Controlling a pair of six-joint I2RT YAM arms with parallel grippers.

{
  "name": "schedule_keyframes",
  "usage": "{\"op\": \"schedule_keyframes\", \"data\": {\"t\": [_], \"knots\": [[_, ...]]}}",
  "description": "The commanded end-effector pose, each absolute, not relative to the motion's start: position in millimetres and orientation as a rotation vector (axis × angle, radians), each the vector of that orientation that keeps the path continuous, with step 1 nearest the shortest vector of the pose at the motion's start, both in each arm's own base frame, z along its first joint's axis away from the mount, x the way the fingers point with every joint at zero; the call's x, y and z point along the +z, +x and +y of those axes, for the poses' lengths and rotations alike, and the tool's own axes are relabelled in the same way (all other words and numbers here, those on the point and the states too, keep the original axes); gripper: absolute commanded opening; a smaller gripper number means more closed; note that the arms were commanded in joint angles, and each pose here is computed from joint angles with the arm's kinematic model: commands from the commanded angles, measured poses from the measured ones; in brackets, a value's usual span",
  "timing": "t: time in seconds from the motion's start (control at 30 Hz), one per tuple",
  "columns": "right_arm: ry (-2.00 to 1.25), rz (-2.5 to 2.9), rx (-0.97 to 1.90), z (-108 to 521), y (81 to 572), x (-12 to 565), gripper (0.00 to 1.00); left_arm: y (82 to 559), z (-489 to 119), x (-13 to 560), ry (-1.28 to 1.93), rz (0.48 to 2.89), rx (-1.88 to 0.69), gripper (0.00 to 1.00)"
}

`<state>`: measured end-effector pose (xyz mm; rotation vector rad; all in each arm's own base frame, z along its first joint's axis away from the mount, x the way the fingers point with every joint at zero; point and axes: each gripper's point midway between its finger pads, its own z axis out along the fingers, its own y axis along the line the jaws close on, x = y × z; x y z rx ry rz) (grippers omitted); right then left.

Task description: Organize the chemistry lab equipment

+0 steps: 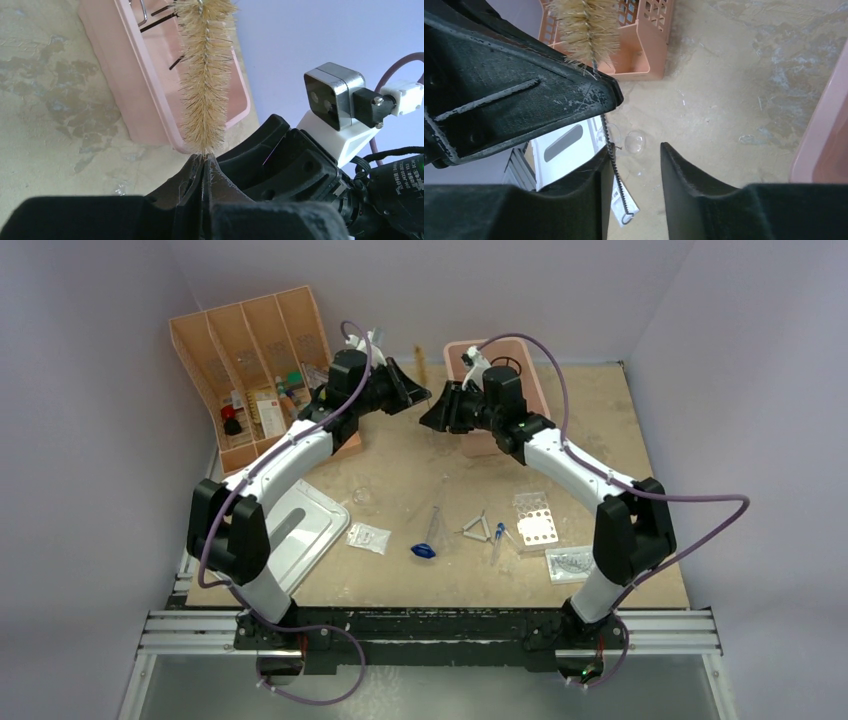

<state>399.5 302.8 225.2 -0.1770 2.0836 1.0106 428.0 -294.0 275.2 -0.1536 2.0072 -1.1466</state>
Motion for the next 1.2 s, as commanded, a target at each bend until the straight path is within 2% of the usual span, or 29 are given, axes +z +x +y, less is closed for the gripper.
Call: {"op": "schedule_keyframes", "data": {"t": [0.0, 0.07, 0.13, 0.17, 0.3, 0.37, 0.43, 0.63, 0.77, 0.93, 1.17], "knots": [[-0.195, 1.966, 1.059, 308.2, 404.6, 266.7, 0.35, 424.5, -296.9, 304.7, -0.110, 1.912, -1.222, 0.00], [-0.195, 1.947, 1.057, 307.5, 405.3, 270.6, 0.21, 424.4, -296.0, 303.0, -0.109, 1.915, -1.219, 0.00], [-0.201, 1.926, 1.061, 307.4, 404.3, 275.7, 0.04, 425.1, -294.3, 300.7, -0.112, 1.919, -1.212, 0.00], [-0.198, 1.919, 1.058, 306.2, 404.2, 276.9, 0.00, 425.8, -292.6, 300.6, -0.112, 1.920, -1.204, 0.02], [-0.173, 1.888, 0.994, 295.4, 407.3, 282.4, 0.00, 427.5, -287.3, 300.2, -0.103, 1.933, -1.204, 0.41], [-0.156, 1.873, 0.935, 285.3, 410.8, 286.6, 0.00, 428.3, -285.2, 301.8, -0.084, 1.937, -1.210, 0.52], [-0.126, 1.876, 0.879, 271.6, 415.0, 287.2, 0.00, 429.5, -281.8, 304.1, -0.064, 1.939, -1.197, 0.58], [0.053, 1.954, 0.746, 212.3, 441.6, 269.4, 0.00, 429.2, -273.2, 304.4, -0.016, 1.949, -1.149, 0.61], [0.060, 2.052, 0.591, 183.9, 458.2, 242.3, 0.00, 431.9, -268.4, 295.8, -0.023, 1.974, -1.099, 0.61], [-0.038, 2.105, 0.412, 170.6, 478.3, 214.1, 0.00, 435.2, -262.4, 285.8, -0.052, 2.003, -1.044, 0.61], [-0.108, 2.190, 0.390, 181.0, 502.3, 170.2, 0.00, 436.6, -257.2, 279.6, -0.058, 2.030, -0.996, 0.61]]}}
